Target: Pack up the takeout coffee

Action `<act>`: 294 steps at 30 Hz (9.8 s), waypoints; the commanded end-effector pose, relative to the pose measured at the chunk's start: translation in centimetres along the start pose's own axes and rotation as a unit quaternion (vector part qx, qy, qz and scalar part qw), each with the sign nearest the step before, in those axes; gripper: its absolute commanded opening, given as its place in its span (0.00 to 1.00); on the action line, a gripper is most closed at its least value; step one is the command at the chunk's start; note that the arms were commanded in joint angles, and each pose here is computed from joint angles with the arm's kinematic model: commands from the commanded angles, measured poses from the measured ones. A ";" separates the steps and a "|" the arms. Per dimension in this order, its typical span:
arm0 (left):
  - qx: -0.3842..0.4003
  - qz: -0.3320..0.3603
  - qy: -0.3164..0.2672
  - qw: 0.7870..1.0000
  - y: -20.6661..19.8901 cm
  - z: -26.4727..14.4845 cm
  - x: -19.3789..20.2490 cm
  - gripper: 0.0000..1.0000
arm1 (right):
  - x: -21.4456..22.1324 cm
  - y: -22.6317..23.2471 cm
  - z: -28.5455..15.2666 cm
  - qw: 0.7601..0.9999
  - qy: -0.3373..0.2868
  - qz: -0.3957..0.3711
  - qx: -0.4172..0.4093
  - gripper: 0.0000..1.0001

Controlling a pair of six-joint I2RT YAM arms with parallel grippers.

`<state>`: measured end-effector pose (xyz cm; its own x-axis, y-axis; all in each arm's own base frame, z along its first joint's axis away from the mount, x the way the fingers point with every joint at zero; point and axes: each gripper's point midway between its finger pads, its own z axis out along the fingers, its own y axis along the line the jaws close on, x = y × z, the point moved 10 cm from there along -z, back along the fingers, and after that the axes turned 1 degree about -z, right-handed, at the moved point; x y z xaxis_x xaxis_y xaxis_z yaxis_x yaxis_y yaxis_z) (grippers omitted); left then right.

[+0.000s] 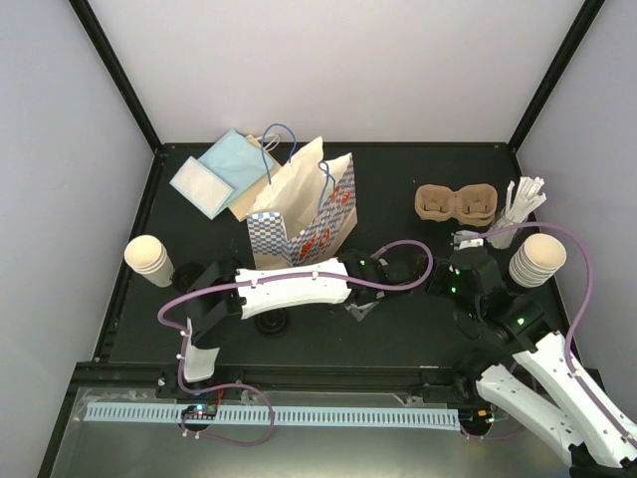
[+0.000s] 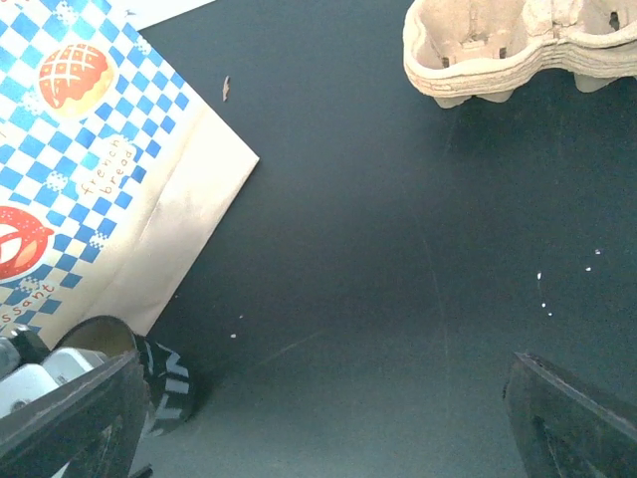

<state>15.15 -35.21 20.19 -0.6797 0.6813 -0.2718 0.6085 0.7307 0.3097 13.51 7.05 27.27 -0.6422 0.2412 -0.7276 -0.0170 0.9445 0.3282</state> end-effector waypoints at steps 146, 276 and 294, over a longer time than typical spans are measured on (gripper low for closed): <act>0.232 -0.329 -0.092 0.911 9.6 -1.3 17.7 0.73 | 0.3 2.9 3.0 0.989 0.120 -0.055 -0.070 1.00; 0.201 0.003 -0.068 0.977 2.9 3.6 5.2 0.67 | 4.7 3.3 7.9 0.954 0.218 0.007 -0.204 0.85; 0.191 0.014 -0.063 0.980 2.6 2.6 5.4 0.67 | 5.5 1.9 5.8 0.957 0.157 -0.013 -0.242 0.89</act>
<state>15.61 -30.65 19.40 -0.5915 0.5908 -0.5486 0.7348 0.6752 -0.0651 14.43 11.53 20.53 -0.8481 0.0786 -0.5240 -0.3083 0.7310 0.6087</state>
